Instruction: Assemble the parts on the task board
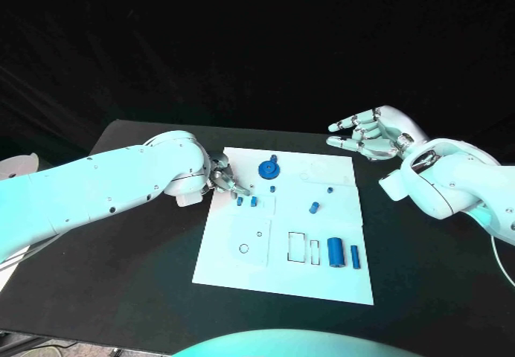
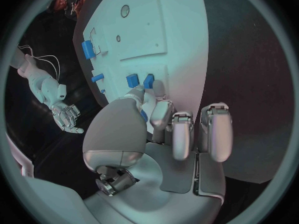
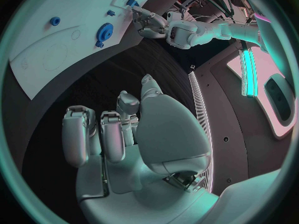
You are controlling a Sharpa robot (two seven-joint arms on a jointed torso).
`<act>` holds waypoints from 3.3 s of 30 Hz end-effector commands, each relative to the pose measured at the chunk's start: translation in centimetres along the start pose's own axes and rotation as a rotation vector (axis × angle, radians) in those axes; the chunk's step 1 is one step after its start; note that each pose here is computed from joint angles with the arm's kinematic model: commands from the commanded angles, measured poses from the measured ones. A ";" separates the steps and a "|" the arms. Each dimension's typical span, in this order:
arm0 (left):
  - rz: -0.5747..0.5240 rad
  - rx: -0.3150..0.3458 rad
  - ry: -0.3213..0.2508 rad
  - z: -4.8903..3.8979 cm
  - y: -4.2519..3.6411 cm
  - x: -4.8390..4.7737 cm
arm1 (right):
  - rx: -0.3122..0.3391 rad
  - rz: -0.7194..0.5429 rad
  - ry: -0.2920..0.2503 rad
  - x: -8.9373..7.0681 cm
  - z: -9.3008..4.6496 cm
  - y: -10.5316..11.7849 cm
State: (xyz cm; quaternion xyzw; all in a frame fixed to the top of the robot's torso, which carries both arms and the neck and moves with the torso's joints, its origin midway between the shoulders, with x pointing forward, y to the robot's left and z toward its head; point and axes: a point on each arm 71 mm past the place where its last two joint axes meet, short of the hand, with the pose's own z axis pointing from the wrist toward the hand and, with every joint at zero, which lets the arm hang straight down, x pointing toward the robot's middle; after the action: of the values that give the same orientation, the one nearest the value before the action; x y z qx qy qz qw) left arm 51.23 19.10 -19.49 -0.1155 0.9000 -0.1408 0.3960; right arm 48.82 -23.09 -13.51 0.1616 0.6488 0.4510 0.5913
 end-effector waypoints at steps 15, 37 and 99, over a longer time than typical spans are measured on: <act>-0.198 0.402 -0.230 -0.90 -2.50 -1.32 | -0.005 -0.001 0.015 0.1 0.0 0.0; 0.315 0.573 -0.397 -0.02 -5.94 1.31 | -0.004 0.000 0.020 0.3 -0.1 -0.1; 0.431 0.481 -0.252 2.87 -7.74 3.71 | -0.011 0.005 0.032 0.7 0.1 0.1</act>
State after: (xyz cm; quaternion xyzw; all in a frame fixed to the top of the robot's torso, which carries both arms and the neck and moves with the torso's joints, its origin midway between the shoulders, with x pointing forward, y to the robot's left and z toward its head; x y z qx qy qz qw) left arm 51.99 10.12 -20.20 0.1524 0.7757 -0.2535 0.5574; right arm 48.80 -22.69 -13.80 0.1593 0.6532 0.4538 0.5849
